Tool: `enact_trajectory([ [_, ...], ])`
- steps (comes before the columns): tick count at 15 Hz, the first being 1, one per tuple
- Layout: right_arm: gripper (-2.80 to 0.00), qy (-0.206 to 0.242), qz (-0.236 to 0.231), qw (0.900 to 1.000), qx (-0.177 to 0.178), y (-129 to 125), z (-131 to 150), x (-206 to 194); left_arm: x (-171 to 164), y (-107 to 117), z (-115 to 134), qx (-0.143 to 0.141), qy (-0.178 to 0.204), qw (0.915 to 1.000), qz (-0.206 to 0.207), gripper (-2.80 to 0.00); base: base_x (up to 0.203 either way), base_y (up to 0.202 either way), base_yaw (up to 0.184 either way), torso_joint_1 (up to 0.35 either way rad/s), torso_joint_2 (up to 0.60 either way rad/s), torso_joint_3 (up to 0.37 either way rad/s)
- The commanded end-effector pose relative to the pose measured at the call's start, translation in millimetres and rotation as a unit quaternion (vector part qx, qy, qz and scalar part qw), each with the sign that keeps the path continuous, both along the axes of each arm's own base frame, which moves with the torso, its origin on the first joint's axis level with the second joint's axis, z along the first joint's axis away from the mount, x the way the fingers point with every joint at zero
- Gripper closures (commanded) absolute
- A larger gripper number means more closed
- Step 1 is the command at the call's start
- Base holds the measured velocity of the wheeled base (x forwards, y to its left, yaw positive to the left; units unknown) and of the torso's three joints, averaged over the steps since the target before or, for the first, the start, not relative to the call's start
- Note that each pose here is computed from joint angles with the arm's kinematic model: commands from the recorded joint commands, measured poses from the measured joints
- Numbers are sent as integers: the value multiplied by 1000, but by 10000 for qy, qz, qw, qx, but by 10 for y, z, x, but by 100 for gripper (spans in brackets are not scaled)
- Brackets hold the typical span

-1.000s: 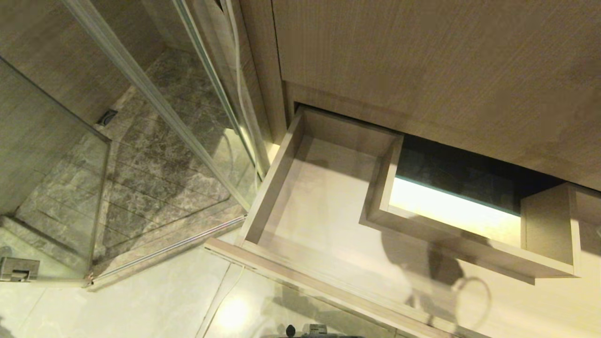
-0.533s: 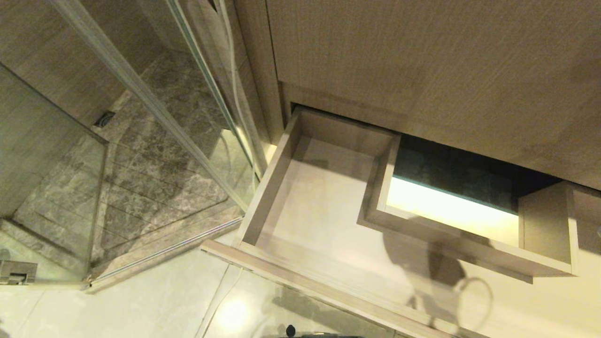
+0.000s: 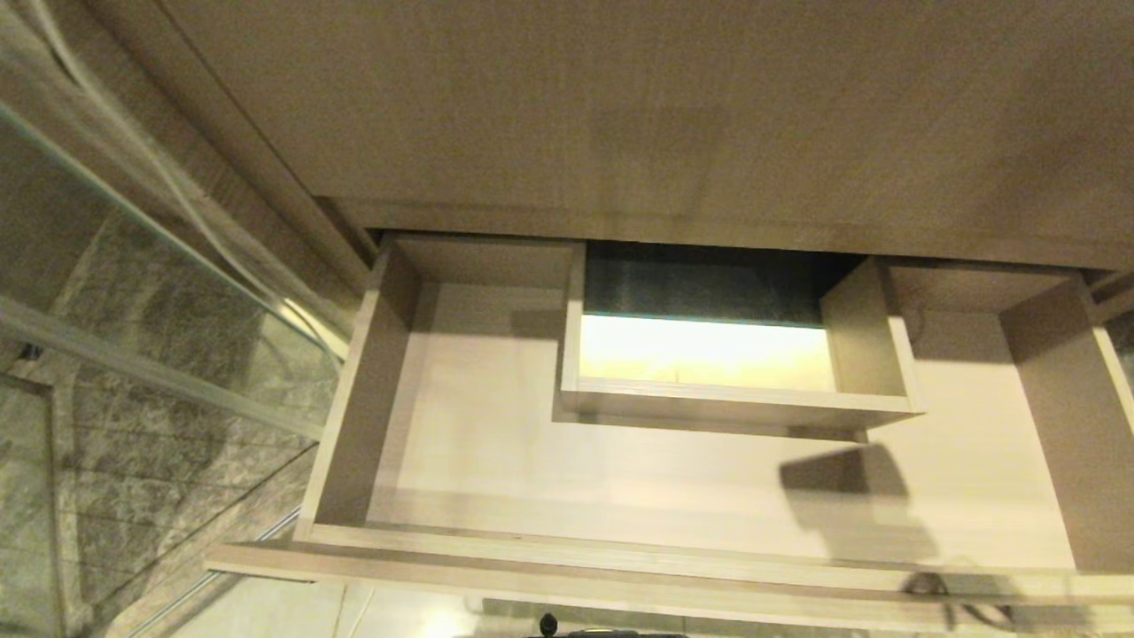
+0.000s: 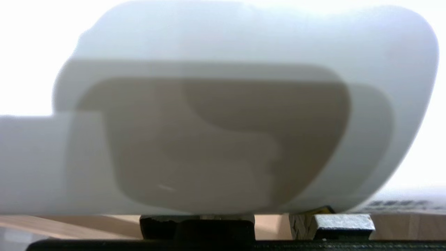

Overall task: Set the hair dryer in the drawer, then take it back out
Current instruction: Place it on the countertop

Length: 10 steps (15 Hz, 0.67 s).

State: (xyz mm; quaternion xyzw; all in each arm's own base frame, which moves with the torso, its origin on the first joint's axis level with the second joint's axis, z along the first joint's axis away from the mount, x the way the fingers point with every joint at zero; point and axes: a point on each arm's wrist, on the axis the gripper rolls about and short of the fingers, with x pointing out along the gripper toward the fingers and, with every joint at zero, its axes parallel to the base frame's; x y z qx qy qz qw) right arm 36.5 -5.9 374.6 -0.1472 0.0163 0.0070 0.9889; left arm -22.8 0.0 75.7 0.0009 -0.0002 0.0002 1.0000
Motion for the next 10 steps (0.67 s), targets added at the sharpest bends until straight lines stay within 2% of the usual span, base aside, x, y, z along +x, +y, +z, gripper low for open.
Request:
enact_trajectory([
  [1, 0, 32, 10, 10000, 3, -1, -14, 3, -1, 0, 2, -2, -6, 10000, 4, 0, -2, 8, -169, 2, 3, 2],
  [7, 0, 117, -13, 9999, 46, -3, -39, 7, -1, 0, 2, -1, -6, 10000, 5, 0, -1, 7, -170, 3, 0, 4],
  [10, 0, 369, -23, 9992, 170, -3, -90, 5, 0, 0, -1, -2, -1, 10000, 2, 0, 0, 9, -170, 2, -1, 1],
])
